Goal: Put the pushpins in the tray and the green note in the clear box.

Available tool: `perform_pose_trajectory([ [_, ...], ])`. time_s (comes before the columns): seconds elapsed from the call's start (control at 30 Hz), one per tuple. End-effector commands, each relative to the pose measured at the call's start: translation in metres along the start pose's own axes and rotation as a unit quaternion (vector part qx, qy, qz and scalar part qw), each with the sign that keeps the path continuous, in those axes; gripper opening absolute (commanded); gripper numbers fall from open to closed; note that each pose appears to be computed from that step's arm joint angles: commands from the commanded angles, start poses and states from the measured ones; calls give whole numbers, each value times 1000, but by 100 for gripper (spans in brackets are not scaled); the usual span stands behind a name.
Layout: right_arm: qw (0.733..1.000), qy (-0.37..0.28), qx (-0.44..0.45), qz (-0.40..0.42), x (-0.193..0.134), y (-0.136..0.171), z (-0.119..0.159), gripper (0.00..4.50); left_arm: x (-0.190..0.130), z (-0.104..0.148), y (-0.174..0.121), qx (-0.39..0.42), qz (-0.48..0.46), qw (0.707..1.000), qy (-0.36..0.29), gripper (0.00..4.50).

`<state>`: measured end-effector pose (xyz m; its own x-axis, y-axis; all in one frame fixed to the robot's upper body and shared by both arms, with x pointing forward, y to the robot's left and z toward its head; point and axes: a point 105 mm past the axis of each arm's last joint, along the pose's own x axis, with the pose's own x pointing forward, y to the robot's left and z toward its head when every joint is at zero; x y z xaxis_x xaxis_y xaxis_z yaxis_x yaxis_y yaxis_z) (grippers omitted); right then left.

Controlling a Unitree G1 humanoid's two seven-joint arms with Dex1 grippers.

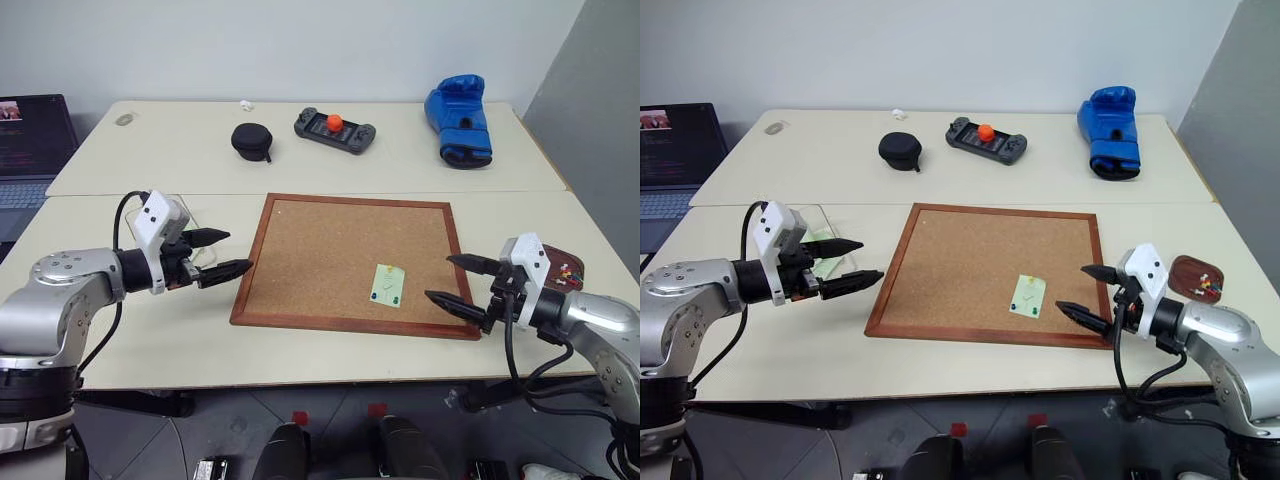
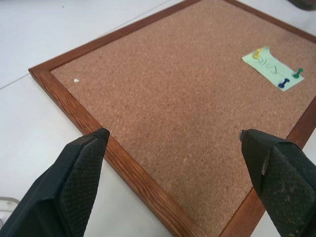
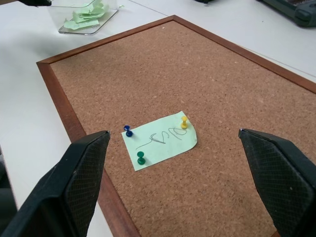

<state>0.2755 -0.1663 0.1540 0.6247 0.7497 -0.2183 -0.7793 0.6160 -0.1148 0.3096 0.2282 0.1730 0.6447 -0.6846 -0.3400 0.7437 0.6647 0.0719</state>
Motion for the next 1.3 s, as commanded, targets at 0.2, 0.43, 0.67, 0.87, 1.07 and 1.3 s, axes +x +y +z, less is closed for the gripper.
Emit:
perform_pose_trajectory([
  [0.2, 999, -23, -20, -12, -2, -4, 16, 444, -3, 12, 1, 19, -2, 1000, -8, 450],
  [0.43, 1000, -18, -18, -18, -5, -5, 14, 444, -8, 11, 5, 19, 9, 1000, -9, 450],
  [0.67, 999, -17, -19, -25, -7, -7, 14, 444, -6, 11, 3, 17, 6, 1000, -8, 450],
  [0.87, 999, -20, -25, -14, -2, -2, 15, 450, 13, 26, -15, 48, -47, 997, -46, 409],
  [1.07, 999, -25, -37, 15, 11, 7, 14, 450, 36, 19, -33, 92, -113, 988, -46, 268],
  [1.3, 997, -45, -48, 45, 37, 18, 15, 450, 68, 24, -44, 104, -154, 980, -69, 121],
])
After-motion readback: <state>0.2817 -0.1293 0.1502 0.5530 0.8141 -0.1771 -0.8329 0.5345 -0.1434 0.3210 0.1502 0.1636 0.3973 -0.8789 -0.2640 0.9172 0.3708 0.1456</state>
